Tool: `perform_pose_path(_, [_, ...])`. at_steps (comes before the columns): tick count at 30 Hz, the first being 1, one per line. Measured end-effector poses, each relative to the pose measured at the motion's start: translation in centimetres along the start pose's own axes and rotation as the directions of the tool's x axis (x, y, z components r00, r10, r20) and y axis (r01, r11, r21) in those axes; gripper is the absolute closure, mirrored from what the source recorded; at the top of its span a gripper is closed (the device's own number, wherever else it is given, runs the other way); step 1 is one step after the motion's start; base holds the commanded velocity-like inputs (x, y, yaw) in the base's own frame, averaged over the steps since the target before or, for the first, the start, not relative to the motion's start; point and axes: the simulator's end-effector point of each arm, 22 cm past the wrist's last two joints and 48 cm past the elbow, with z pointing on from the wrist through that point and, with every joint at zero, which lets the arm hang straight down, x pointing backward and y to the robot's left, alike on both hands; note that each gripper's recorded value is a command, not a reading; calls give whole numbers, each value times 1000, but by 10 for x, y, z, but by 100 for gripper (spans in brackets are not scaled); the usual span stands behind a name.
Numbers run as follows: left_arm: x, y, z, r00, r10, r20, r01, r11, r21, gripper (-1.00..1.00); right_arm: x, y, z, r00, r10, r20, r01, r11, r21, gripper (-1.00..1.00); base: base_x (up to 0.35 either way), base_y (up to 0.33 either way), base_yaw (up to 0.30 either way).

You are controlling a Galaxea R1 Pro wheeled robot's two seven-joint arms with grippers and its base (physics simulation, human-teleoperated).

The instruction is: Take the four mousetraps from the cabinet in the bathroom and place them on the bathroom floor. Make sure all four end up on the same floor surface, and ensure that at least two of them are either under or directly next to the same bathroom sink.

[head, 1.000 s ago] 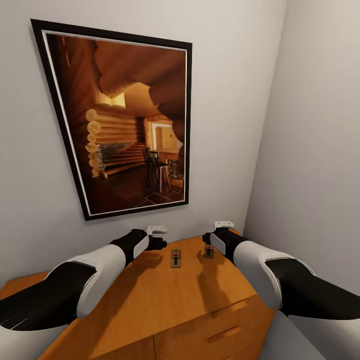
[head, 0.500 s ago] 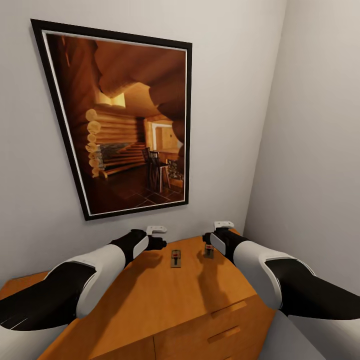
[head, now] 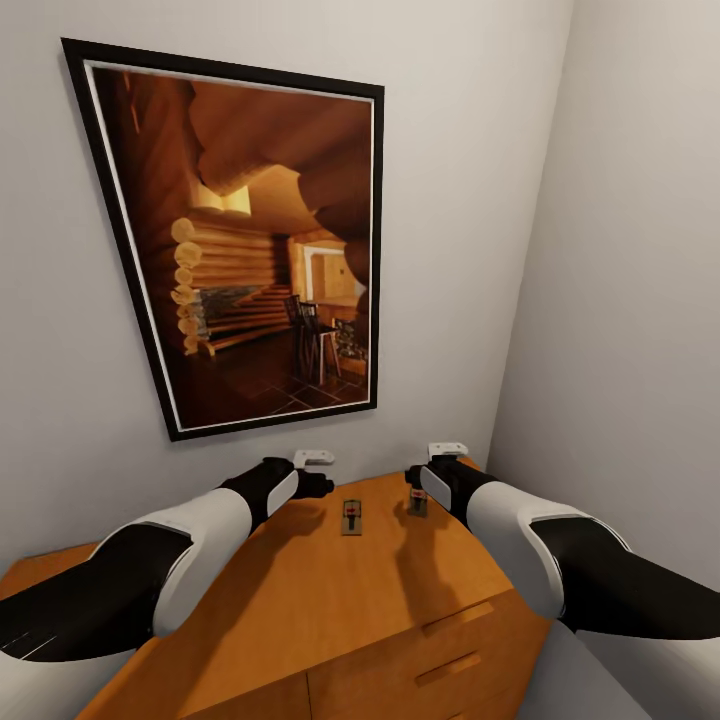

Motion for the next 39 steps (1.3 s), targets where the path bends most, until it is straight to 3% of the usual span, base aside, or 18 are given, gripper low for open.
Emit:
perform_pose_path(25, [-2,-1,0,1000,-1,5,1,1000,2,-100,0,0,0,1000,-1,1,1,1000,0,-100,0,0,0])
perform_pose_path(39, [3,0,12,1000,1,7,-1,1000,2,-100,7,1,12,1000,-3,2,3,1000,1,-100,0,0,0])
